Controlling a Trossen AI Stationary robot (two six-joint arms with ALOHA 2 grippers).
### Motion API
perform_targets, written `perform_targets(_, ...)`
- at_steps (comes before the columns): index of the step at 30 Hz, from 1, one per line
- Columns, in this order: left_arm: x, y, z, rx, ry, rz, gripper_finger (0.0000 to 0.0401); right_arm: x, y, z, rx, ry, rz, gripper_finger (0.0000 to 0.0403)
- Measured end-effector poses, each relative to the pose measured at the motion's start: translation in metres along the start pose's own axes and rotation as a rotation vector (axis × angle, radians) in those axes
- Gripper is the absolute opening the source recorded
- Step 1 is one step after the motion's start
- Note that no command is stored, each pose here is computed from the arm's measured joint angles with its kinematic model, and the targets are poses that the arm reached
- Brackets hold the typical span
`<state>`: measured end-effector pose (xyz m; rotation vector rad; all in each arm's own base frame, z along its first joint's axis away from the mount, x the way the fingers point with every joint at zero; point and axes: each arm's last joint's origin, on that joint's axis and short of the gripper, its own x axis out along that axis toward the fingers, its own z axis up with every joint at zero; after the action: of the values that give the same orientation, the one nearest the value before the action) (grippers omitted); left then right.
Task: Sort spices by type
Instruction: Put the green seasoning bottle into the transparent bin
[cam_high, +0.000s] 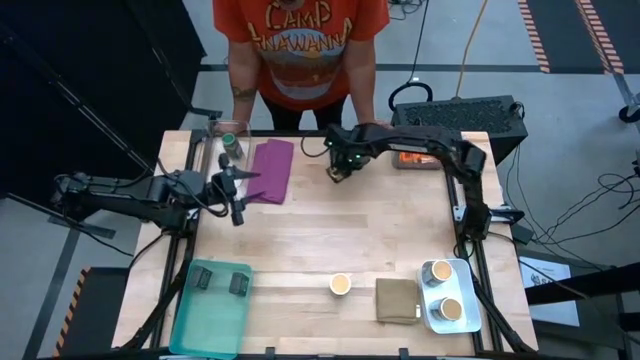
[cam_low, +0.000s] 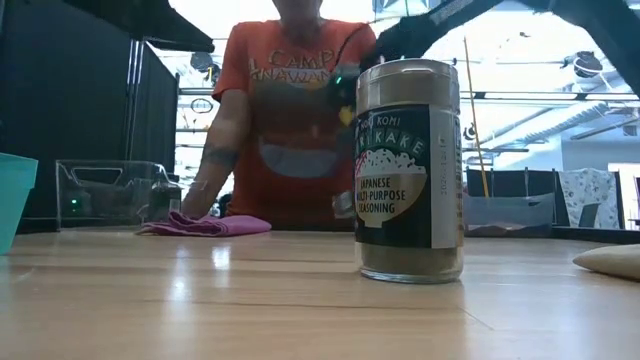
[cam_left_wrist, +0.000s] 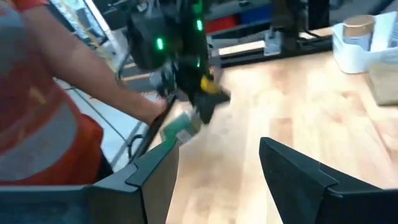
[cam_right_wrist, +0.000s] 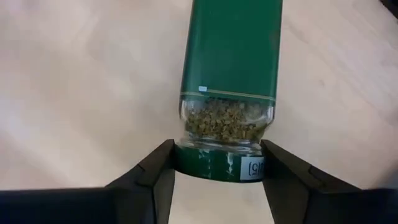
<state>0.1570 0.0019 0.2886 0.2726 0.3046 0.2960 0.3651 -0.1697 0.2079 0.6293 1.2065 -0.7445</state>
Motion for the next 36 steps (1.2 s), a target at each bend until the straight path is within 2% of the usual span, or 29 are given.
perform_targets(4,0.006,-0.005,-0.002,0.014,0.02,-0.081,0.0231,-0.032,0.002,-0.018,-0.113,0.064,0.01,0.0173)
perform_targets(9,0.021,-0.019,-0.005,0.036,0.023,-0.323,0.0231,-0.07,0.008,-0.041,-0.21,0.079,0.014,0.0173)
perform_targets(11,0.029,-0.025,-0.007,0.06,0.027,-0.38,0.0231,-0.08,0.013,-0.051,-0.239,0.088,0.015,0.0173)
perform_targets(16,0.056,-0.032,-0.003,0.084,-0.034,-0.346,0.0231,-0.1,0.032,-0.075,-0.298,0.115,0.029,0.0173)
perform_targets(22,0.085,-0.032,-0.006,0.156,-0.085,-0.29,0.0231,-0.107,0.056,-0.097,-0.379,0.122,0.04,0.0173)
perform_targets(28,0.112,-0.033,-0.012,0.152,-0.155,-0.355,0.0231,-0.11,0.068,-0.111,-0.43,0.123,0.044,0.0173)
perform_targets(36,0.154,-0.033,-0.011,0.178,-0.097,-0.377,0.0231,-0.113,0.079,-0.126,-0.486,0.14,0.046,0.0173)
